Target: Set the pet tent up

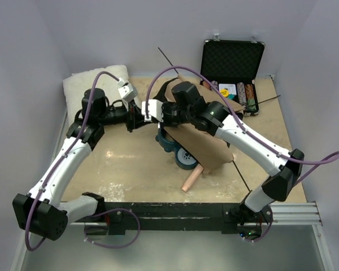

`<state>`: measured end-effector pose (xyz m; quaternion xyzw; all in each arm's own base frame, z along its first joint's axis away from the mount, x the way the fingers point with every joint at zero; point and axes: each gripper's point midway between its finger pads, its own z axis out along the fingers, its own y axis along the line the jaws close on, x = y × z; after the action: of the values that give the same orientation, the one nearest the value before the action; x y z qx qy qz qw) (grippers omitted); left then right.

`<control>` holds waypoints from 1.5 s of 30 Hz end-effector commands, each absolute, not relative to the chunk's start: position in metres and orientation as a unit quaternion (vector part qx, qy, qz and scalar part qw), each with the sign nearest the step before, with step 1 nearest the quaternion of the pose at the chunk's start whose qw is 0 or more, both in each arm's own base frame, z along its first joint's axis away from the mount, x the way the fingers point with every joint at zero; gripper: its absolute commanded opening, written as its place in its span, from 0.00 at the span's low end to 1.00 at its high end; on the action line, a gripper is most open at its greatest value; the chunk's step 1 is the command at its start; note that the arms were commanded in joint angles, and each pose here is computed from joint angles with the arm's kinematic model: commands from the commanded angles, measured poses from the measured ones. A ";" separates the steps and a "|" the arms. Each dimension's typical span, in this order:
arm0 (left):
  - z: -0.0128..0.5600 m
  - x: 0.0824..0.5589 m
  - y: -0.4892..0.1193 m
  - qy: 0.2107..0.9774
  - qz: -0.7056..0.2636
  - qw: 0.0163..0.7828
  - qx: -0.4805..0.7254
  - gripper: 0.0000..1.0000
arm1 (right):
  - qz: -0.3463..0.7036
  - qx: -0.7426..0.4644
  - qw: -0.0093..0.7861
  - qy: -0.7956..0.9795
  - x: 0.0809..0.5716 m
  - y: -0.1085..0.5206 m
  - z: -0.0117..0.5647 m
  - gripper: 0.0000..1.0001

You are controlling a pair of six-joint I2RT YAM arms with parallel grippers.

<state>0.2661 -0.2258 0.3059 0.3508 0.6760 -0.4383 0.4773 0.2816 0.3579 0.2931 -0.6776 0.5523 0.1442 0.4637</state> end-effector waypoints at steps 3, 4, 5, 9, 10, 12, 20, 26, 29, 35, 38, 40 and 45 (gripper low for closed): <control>0.369 0.264 -0.216 0.626 -0.414 0.549 0.367 0.38 | 0.147 -0.635 0.523 0.549 0.288 0.340 0.343 0.00; 0.378 0.266 -0.210 0.623 -0.417 0.562 0.350 0.54 | 0.159 -0.628 0.532 0.545 0.288 0.340 0.353 0.00; 0.387 0.269 -0.203 0.615 -0.421 0.576 0.336 0.68 | 0.173 -0.620 0.539 0.543 0.287 0.340 0.362 0.00; 0.421 0.270 -0.171 0.561 -0.440 0.644 0.279 0.82 | 0.232 -0.598 0.567 0.517 0.281 0.336 0.401 0.00; 0.422 0.268 -0.165 0.545 -0.446 0.654 0.275 0.80 | 0.242 -0.595 0.573 0.510 0.278 0.335 0.408 0.00; 0.414 0.255 -0.167 0.510 -0.473 0.657 0.290 0.75 | 0.265 -0.587 0.586 0.492 0.273 0.331 0.423 0.00; 0.377 0.242 -0.214 0.440 -0.516 0.647 0.349 0.49 | 0.357 -0.557 0.580 0.476 0.254 0.330 0.447 0.00; 0.379 0.273 -0.239 0.432 -0.515 0.663 0.330 0.42 | 0.380 -0.551 0.573 0.472 0.243 0.329 0.446 0.00; 0.386 0.277 -0.251 0.417 -0.516 0.666 0.340 0.42 | 0.387 -0.544 0.573 0.476 0.241 0.329 0.445 0.00; 0.404 0.279 -0.266 0.395 -0.507 0.685 0.344 0.57 | 0.412 -0.545 0.549 0.482 0.235 0.332 0.435 0.04; 0.410 0.275 -0.269 0.393 -0.521 0.676 0.342 0.68 | 0.415 -0.543 0.544 0.487 0.234 0.332 0.429 0.08; 0.414 0.274 -0.270 0.392 -0.528 0.674 0.337 0.71 | 0.420 -0.537 0.544 0.489 0.234 0.333 0.428 0.15; 0.426 0.256 -0.275 0.384 -0.562 0.647 0.345 0.01 | 0.413 -0.526 0.546 0.504 0.242 0.331 0.426 0.23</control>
<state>0.2753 -0.2769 0.3793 0.3309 0.4465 -0.5531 0.6207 0.2488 0.3353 0.4133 -0.5407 0.5039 0.3987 0.5429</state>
